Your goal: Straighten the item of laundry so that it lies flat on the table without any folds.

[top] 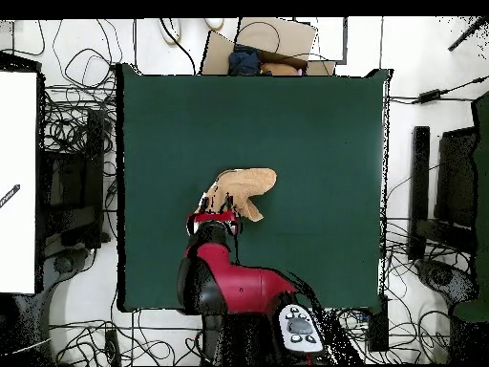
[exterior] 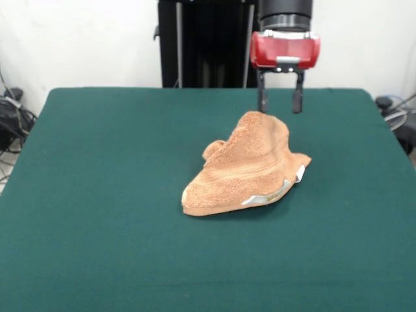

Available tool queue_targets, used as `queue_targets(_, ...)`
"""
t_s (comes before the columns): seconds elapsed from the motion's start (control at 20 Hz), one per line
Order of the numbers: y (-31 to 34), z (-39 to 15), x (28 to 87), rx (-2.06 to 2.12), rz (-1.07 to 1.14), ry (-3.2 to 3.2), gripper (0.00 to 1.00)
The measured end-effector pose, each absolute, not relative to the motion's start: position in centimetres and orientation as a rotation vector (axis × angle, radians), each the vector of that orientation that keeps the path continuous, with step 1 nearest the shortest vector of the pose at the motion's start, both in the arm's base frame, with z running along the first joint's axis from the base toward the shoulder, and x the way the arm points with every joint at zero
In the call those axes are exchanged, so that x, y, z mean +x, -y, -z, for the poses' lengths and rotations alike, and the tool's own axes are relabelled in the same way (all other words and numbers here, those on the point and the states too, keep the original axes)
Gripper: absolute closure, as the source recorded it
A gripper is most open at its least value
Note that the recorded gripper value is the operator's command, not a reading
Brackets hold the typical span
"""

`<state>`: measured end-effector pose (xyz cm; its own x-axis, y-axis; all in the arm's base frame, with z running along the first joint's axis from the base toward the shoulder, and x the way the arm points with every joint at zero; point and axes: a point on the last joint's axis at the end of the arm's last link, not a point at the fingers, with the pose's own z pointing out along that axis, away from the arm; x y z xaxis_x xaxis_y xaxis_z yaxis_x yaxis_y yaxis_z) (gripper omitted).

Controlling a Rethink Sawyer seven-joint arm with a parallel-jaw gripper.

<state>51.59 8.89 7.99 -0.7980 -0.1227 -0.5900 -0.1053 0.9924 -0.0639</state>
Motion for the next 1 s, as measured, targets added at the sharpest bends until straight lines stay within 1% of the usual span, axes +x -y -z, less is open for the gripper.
queue_targets(0.3, -10.7, -8.2, 52.7, -0.126, -0.055, -2.484, 0.0)
queue_targets(0.5, -11.4, -8.2, 52.6, -0.13, -0.063, -2.485, 0.0)
queue_targets(0.75, -12.1, -8.2, 52.5, -0.105, -0.033, -2.496, 0.0)
queue_targets(1.0, -12.0, -7.9, 51.9, -0.053, 0.047, -2.521, 0.0)
